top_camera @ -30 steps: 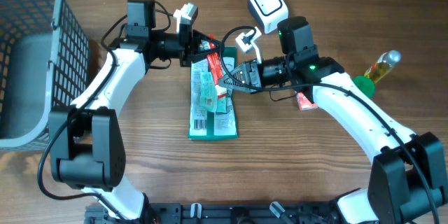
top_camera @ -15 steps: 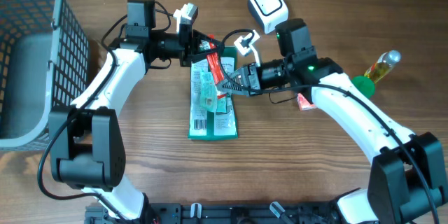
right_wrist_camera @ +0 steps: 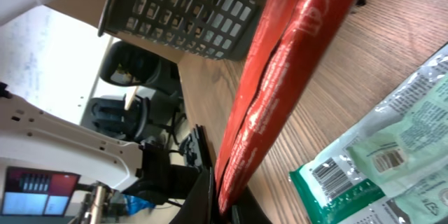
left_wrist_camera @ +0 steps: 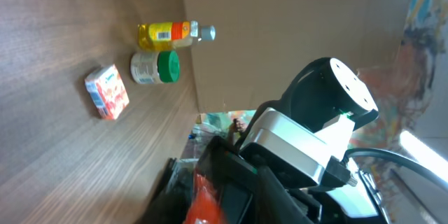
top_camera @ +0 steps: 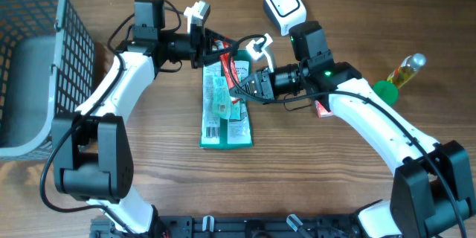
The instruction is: Scan the item barcode
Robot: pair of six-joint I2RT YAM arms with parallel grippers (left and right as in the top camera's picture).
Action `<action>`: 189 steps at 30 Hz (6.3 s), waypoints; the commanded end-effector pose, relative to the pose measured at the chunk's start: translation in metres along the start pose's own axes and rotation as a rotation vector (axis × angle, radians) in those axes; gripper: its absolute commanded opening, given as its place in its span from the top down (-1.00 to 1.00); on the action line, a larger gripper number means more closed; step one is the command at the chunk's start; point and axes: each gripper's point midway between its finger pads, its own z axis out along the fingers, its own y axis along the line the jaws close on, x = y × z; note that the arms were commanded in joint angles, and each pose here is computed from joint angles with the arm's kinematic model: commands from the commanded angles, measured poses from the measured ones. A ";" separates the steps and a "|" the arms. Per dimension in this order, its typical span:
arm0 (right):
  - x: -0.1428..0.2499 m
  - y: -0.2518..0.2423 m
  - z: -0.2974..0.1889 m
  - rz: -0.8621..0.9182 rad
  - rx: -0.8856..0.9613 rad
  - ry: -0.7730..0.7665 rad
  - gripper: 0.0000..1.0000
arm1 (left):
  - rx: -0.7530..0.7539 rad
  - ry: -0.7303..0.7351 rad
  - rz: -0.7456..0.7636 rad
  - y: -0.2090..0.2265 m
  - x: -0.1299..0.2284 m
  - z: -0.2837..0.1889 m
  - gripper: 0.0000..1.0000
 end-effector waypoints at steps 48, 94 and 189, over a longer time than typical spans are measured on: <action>0.002 0.010 0.000 -0.134 -0.050 0.007 0.91 | 0.096 0.114 0.095 -0.020 0.015 0.020 0.92; 0.010 -0.018 -0.001 -0.062 0.105 0.025 0.91 | -0.964 -0.304 -0.055 0.154 -0.016 -0.061 -1.00; -0.119 -0.254 -0.187 -0.761 1.720 0.936 0.91 | -1.328 -0.394 -0.086 0.179 -0.010 -0.121 -1.00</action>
